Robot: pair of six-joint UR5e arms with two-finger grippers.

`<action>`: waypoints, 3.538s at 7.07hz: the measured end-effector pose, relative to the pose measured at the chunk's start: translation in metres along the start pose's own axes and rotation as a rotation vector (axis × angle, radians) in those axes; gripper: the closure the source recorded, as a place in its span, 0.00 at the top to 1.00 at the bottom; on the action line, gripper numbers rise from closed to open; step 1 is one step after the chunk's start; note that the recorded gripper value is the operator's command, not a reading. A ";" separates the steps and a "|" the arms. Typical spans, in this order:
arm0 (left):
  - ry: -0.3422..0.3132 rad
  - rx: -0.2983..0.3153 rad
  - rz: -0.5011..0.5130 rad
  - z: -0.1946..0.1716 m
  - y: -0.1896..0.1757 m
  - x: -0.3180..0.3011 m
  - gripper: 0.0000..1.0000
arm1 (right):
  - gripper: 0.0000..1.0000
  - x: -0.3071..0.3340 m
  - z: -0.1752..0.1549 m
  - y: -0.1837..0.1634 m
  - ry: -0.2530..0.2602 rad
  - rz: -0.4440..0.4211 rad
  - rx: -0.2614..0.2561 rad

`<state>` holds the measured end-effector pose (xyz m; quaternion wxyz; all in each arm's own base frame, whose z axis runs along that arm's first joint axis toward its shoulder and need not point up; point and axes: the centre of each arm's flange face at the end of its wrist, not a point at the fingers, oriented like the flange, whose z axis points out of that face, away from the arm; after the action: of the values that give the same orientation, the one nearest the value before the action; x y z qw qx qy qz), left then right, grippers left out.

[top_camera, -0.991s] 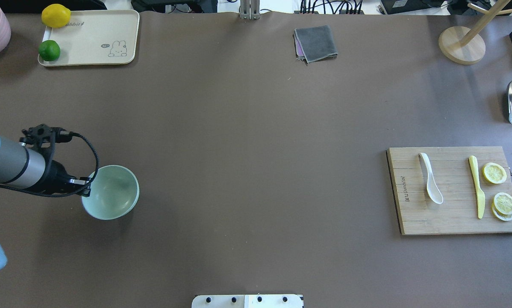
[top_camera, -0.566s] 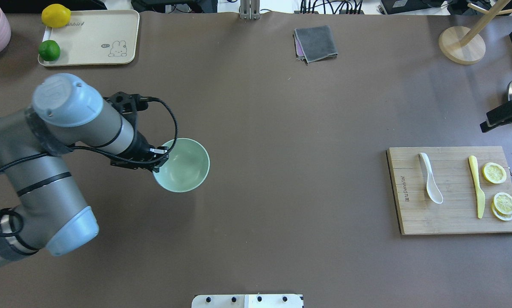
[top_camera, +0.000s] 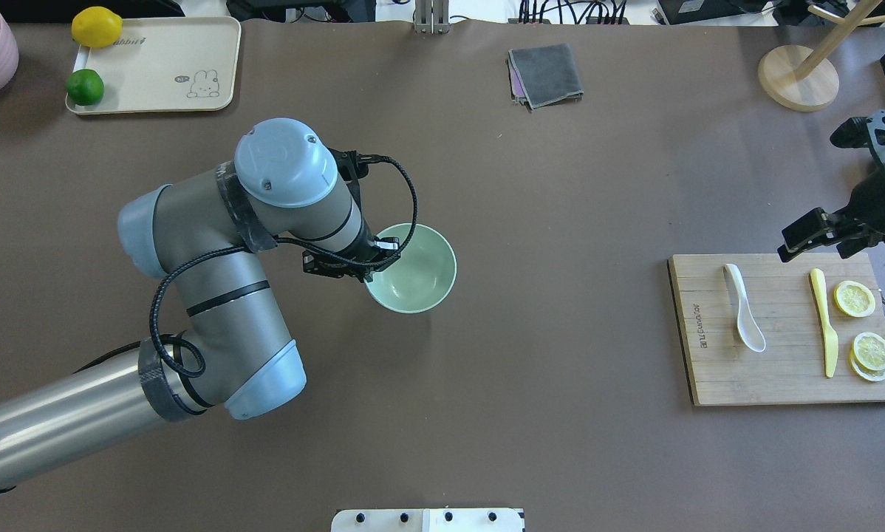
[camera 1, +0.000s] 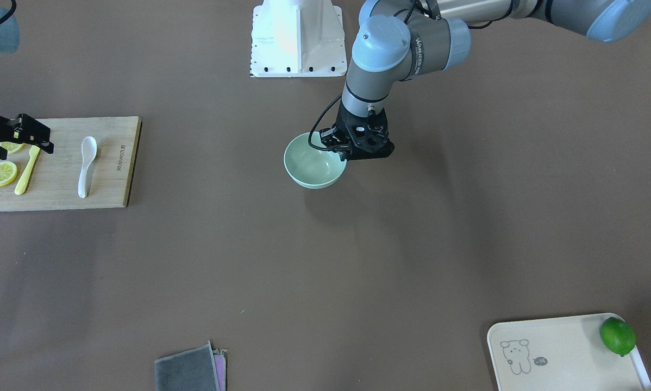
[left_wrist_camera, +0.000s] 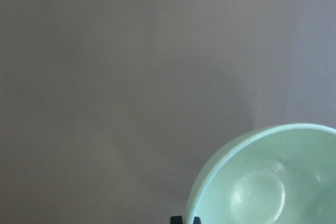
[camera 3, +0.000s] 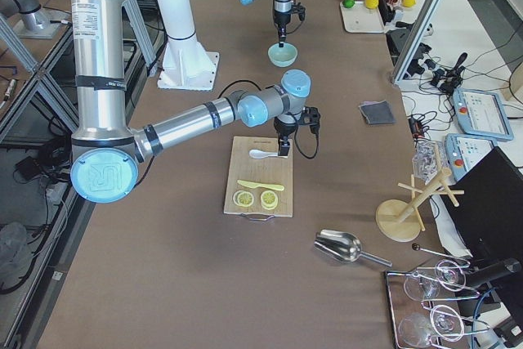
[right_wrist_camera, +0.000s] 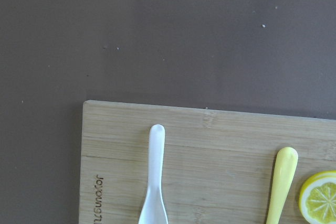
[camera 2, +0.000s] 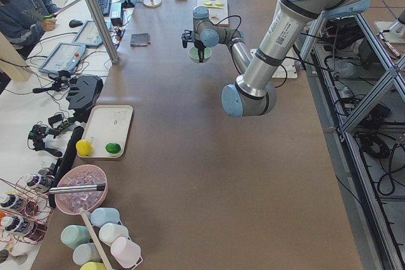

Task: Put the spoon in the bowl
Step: 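Slide the bowl to table center with left gripper while right grasps white spoon, then release the bowl and withdraw the left gripper while the right lifts the spoon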

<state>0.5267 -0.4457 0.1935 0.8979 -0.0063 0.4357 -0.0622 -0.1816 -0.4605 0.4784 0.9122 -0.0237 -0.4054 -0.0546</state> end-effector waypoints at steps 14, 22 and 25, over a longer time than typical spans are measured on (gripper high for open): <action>0.036 0.035 0.019 0.043 0.012 0.032 0.00 | 0.05 -0.036 0.113 0.006 0.050 0.008 -0.007; 0.052 0.062 0.102 -0.018 -0.014 -0.046 0.98 | 0.00 -0.114 0.059 -0.016 -0.051 -0.028 0.076; -0.027 0.063 0.246 -0.046 -0.066 -0.181 0.98 | 0.00 -0.266 0.036 -0.033 -0.136 0.064 0.126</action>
<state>0.3728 -0.4882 0.3110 0.9043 0.0747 0.4189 0.0349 -0.3894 -0.4688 0.3050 0.8835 0.0170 -0.4681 0.0017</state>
